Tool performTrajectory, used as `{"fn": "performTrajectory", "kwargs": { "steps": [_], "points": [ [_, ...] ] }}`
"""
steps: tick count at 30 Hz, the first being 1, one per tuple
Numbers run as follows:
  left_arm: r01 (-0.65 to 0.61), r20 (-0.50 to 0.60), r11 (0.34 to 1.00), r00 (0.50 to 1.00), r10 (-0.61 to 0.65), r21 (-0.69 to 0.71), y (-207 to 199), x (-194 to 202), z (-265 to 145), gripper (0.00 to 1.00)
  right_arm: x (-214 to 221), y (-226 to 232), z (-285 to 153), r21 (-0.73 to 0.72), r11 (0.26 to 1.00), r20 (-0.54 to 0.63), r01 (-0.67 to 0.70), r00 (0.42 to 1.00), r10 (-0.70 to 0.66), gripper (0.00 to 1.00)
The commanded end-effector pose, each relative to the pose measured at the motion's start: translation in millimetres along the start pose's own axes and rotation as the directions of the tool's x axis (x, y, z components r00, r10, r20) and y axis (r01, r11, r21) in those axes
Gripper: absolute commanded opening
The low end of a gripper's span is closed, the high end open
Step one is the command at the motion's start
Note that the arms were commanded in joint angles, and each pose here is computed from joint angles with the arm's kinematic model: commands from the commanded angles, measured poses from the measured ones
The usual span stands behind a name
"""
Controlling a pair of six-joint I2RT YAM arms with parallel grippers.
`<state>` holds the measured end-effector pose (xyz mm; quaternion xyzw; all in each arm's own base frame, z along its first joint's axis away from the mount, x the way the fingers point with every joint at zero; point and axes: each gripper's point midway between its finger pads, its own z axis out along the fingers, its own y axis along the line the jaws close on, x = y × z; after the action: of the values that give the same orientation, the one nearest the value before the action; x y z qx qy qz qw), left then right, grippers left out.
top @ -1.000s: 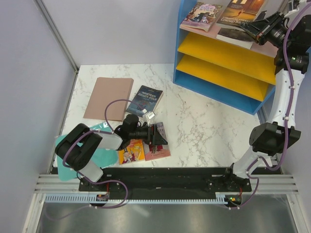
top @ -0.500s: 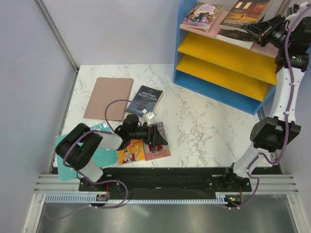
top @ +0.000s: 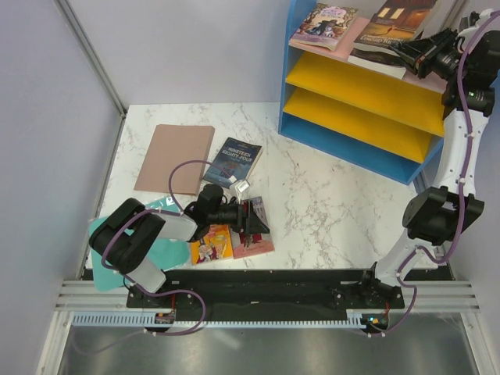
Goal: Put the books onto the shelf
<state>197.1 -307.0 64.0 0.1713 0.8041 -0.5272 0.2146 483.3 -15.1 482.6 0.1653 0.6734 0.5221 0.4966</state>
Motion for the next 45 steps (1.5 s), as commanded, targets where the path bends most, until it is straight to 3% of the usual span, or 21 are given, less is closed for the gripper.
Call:
{"fn": "performTrajectory", "kwargs": {
  "steps": [1,24,30,40,45],
  "points": [
    [-0.062,0.022,0.998,0.998,0.062,0.009,-1.5,-5.6,2.2,0.8,2.1,29.9,-13.5,-0.048,0.997,0.015,0.067,0.998,-0.066,0.05],
    [-0.065,0.024,0.998,0.998,0.065,0.003,-1.3,-5.6,2.9,0.81,10.6,17.4,-21.9,-0.005,0.999,-0.001,0.032,0.999,-0.032,0.26],
    [-0.063,0.021,0.998,0.998,0.063,0.003,-1.0,-4.9,3.0,0.81,13.2,9.7,-21.5,0.006,1.0,-0.011,0.012,1.0,-0.012,0.38],
    [-0.066,0.02,0.998,0.998,0.066,0.007,-2.0,-4.8,3.3,0.82,6.1,16.7,-32.0,0.015,1.0,0.026,0.017,1.0,-0.017,0.68],
    [-0.07,0.02,0.997,0.997,0.07,0.009,-3.1,-4.7,2.9,0.82,3.0,20.6,-37.0,0.022,1.0,0.05,0.018,0.999,-0.019,0.72]
  ]
}}
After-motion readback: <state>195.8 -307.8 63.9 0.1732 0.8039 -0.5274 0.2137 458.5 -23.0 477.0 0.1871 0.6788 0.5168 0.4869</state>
